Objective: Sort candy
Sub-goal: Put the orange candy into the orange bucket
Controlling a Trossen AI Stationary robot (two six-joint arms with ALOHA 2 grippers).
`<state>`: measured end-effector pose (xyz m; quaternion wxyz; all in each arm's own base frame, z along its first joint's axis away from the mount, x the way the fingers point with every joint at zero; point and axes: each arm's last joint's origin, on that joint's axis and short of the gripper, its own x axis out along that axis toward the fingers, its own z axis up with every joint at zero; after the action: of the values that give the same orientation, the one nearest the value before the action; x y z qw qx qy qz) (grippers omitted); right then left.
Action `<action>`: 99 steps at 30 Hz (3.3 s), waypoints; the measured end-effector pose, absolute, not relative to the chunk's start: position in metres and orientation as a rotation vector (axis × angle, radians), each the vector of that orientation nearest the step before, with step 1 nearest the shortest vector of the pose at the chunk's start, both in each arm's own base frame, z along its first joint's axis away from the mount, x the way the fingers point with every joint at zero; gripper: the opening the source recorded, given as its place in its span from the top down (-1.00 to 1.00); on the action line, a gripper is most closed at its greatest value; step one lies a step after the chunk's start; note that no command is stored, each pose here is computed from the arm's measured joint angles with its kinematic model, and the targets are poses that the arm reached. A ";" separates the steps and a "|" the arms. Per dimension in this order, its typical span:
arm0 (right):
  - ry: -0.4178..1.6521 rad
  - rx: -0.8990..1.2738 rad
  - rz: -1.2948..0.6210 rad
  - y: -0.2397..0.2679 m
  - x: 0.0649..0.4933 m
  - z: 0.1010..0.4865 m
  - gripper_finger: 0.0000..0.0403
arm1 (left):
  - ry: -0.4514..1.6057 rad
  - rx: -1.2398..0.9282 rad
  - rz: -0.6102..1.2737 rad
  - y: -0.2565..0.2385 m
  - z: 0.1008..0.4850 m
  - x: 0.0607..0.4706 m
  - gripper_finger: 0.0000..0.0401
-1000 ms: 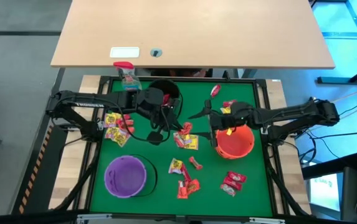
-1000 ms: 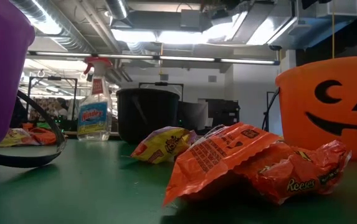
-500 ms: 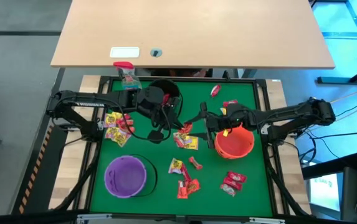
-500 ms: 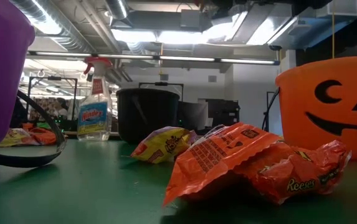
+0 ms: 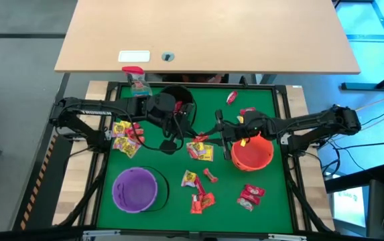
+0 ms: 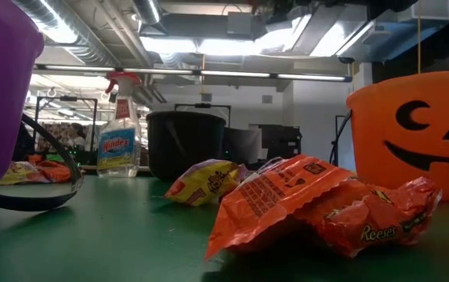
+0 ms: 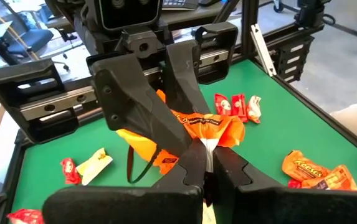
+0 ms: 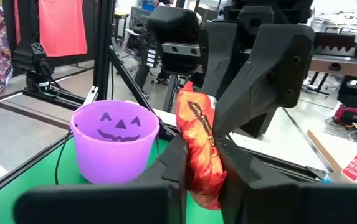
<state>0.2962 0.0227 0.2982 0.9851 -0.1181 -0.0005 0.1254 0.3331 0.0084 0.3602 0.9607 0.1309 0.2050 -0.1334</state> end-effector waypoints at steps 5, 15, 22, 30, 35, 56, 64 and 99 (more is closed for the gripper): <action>-0.003 -0.239 0.214 0.022 0.296 0.299 0.80 | 0.422 0.279 -0.229 0.009 0.363 0.329 0.90; -0.009 -0.240 0.187 0.021 0.290 0.305 0.80 | 0.430 0.346 -0.057 0.002 0.381 0.308 0.31; 0.064 -0.240 0.140 0.018 0.262 0.320 0.78 | 0.491 0.386 0.037 -0.006 0.391 0.282 0.03; 0.288 -0.109 0.110 0.013 0.204 0.339 0.78 | 0.591 0.332 0.108 -0.006 0.397 0.249 0.03; 0.528 0.088 0.111 0.013 0.174 0.342 0.78 | 0.645 0.291 0.141 -0.004 0.397 0.233 0.03; 1.206 0.458 -0.045 0.015 0.158 0.279 0.69 | 0.601 0.145 0.237 0.000 0.362 0.178 0.03; 1.196 0.384 -0.076 0.014 0.169 0.271 0.28 | 0.521 0.116 0.245 0.001 0.356 0.158 0.03; 0.443 0.049 0.036 0.013 0.220 0.324 0.09 | 0.497 0.174 0.339 0.010 0.358 0.155 0.03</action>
<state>0.2197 0.0127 0.3243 0.9751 0.0242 0.2198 0.0180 0.1553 0.0098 0.3583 0.9514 0.0854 0.2444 0.1669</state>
